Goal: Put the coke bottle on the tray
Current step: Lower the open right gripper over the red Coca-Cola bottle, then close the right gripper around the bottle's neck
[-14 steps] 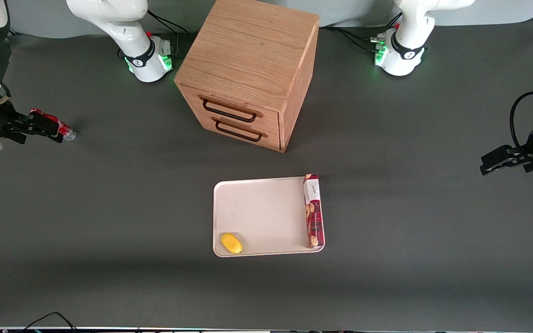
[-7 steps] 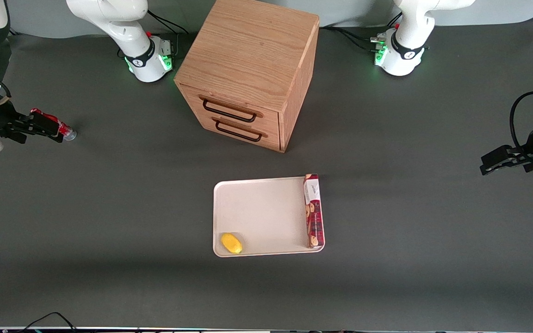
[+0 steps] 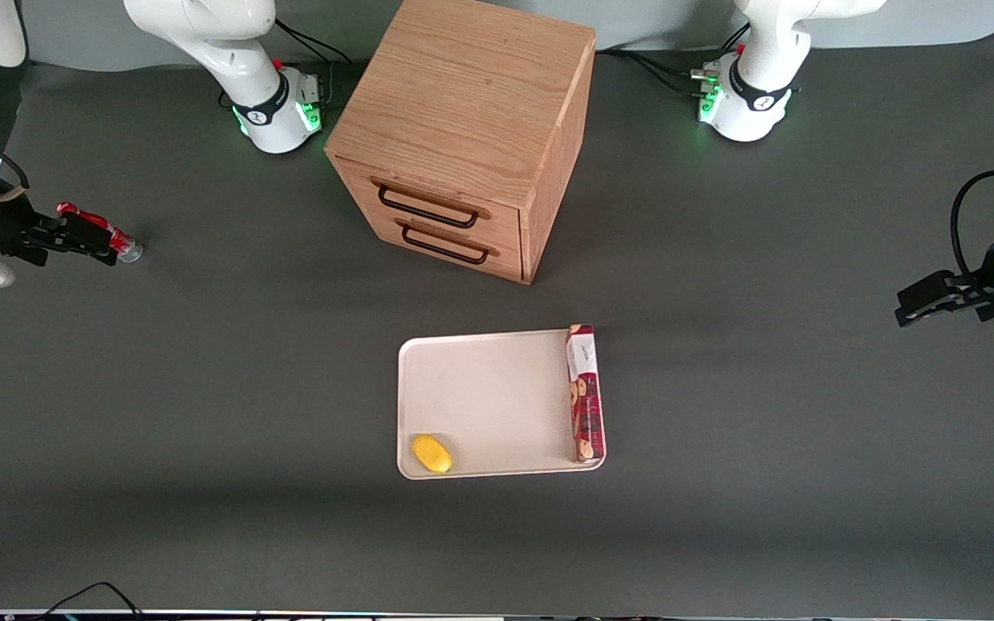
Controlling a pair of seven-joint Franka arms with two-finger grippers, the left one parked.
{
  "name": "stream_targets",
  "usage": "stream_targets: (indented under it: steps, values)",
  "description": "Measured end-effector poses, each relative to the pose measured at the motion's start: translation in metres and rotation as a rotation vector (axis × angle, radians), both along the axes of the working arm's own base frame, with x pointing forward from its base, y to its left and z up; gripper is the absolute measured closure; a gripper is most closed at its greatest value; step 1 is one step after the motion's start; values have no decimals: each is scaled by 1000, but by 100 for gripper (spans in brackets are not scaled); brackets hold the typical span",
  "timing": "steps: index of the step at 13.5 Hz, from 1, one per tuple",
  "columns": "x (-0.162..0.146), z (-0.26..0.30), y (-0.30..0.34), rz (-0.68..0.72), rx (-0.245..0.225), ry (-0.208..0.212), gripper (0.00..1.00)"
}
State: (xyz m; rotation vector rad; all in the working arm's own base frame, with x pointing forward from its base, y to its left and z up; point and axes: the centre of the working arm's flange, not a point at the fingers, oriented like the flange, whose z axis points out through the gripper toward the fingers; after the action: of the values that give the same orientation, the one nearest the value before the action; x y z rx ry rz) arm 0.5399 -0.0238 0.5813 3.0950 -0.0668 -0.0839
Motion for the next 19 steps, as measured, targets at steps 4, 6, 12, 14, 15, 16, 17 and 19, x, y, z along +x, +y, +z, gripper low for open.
stream_targets:
  steps: [4, 6, 12, 14, 15, 16, 17, 19]
  values:
    - [-26, -26, -71, 12, -12, 17, 0]
    - [-55, -45, -111, 27, -13, 4, 0]
    - [-148, -122, -215, 23, 11, 18, 0]
    - [-176, -154, -244, 21, 32, -14, 0]
    - [-189, -170, -254, 17, 38, -26, 0]
    - [-201, -183, -260, 7, 41, -30, 0]
    - [-210, -192, -265, 4, 41, -33, 0]
    - [-225, -208, -274, 8, 39, -53, 0]
